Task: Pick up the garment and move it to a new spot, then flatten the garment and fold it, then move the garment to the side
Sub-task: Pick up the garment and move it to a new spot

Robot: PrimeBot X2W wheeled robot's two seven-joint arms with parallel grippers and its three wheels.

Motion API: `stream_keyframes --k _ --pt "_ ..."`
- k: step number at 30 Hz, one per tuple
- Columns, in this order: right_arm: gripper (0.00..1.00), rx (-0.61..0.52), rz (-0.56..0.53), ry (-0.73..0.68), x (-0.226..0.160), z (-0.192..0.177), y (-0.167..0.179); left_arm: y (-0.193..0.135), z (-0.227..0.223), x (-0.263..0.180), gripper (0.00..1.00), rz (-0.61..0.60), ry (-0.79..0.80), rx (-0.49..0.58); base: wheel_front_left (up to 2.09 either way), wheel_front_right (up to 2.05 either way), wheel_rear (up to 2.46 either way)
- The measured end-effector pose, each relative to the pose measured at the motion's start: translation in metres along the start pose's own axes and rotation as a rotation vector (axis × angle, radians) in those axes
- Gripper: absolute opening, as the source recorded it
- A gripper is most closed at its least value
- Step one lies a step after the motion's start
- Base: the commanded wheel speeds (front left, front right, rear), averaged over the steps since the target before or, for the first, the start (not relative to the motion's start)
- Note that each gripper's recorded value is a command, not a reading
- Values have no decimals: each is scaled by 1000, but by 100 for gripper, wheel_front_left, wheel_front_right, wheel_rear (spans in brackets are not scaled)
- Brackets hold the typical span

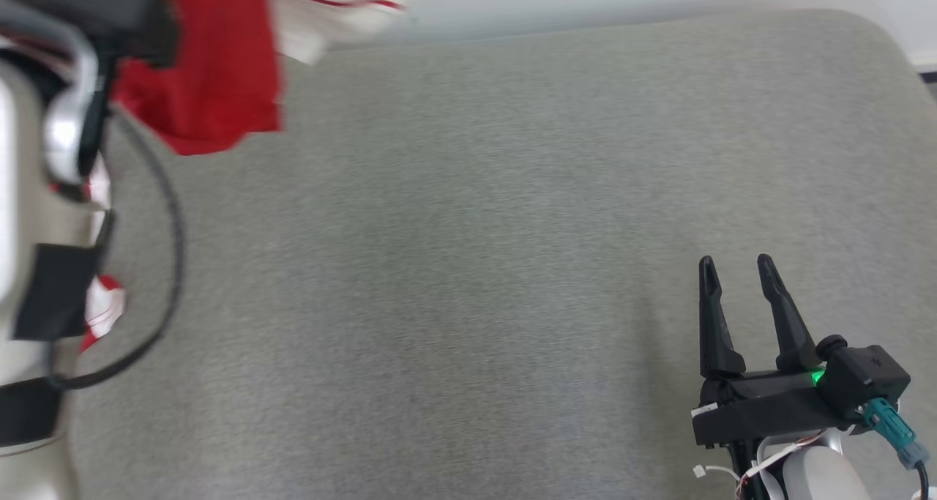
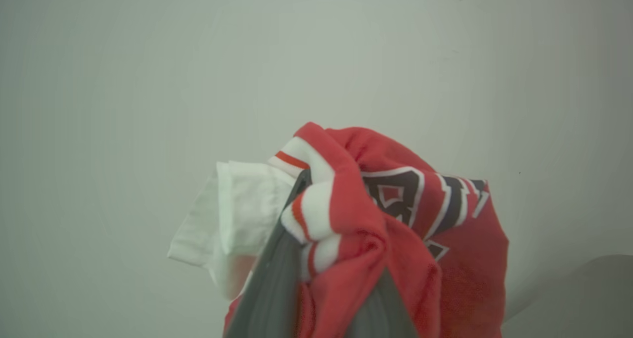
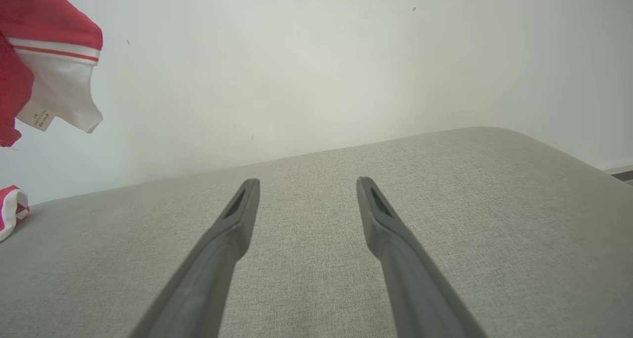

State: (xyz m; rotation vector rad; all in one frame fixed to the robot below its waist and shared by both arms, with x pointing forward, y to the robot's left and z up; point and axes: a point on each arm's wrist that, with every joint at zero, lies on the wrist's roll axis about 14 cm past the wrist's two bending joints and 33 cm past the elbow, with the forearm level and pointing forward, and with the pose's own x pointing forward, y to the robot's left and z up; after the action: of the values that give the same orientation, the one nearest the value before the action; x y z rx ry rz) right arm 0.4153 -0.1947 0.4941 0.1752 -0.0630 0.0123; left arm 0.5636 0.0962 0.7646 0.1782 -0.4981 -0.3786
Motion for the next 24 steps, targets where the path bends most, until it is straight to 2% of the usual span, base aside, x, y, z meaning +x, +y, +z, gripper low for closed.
stream_keyframes --k 6,9,10,11,13,14,18,24 --pt "100 2 -81 -11 -19 8 -26 -95 23 27 0 -204 -66 -103 0 0 0" --pt "100 -7 -130 -20 -29 14 -42 -142 27 33 0 -299 -79 -181 0 0 0" --pt "100 -7 -130 -20 -29 14 -42 -142 27 33 0 -299 -79 -181 0 0 0" --pt "100 -14 -160 -25 -36 17 -51 -169 27 34 0 -354 -78 -221 0 0 0" --pt "100 -19 -190 -30 -44 21 -60 -193 23 33 0 -399 -70 -257 0 0 0" --pt "100 -19 -190 -30 -44 21 -60 -193 23 33 0 -399 -70 -257 0 0 0" --pt "100 -27 -239 -33 -57 24 -74 -230 -11 20 0 -461 12 -331 0 0 0" --pt "100 -34 -267 -21 -63 21 -82 -250 -89 -17 0 -440 205 -429 0 0 0"
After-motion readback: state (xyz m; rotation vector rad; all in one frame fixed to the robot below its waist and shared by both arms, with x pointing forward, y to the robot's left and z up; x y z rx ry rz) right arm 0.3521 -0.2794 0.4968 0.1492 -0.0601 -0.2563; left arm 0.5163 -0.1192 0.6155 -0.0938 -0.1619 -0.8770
